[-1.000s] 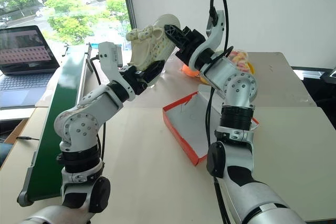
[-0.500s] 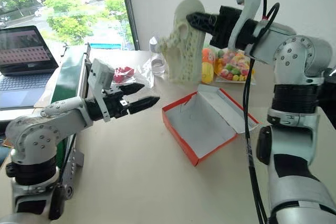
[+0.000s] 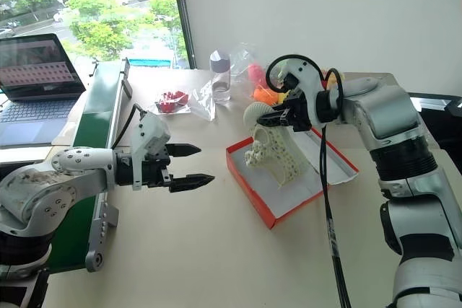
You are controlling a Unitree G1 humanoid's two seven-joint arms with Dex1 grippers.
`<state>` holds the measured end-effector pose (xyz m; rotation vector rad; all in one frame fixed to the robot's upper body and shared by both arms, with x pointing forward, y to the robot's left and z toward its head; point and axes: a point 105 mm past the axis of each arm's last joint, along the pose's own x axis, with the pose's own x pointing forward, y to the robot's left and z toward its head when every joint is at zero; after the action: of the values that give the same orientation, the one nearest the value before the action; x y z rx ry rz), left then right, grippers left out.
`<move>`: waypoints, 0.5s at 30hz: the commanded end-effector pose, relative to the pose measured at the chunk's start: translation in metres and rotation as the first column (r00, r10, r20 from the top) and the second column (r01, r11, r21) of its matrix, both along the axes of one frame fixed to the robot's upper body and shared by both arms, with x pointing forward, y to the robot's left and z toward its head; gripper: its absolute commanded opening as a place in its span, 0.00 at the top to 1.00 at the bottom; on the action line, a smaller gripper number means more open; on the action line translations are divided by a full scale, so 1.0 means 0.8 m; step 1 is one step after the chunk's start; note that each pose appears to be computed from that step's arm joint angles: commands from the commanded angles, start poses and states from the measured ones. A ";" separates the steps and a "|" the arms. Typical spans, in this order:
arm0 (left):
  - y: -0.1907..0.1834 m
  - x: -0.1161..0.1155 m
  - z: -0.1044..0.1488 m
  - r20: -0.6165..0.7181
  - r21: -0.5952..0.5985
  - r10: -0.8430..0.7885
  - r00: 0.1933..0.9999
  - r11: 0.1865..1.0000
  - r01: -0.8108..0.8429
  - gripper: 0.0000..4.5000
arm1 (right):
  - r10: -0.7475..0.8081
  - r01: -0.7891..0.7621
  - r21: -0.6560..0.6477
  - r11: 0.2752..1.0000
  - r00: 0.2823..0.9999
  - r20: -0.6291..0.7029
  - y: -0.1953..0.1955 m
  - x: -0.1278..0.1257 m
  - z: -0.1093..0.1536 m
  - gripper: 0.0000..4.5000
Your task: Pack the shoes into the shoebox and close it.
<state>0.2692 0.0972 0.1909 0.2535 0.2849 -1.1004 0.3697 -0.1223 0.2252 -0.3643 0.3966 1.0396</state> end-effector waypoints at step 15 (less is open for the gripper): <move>-0.004 -0.017 0.007 0.050 0.025 0.009 0.999 1.000 -0.010 0.00 | -0.159 0.153 -0.103 0.983 0.986 -0.056 -0.063 0.055 -0.053 0.87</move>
<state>0.2608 0.0953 0.1891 0.2845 0.2933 -1.0803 0.4093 -0.1697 0.1699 -0.3398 0.5707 0.8891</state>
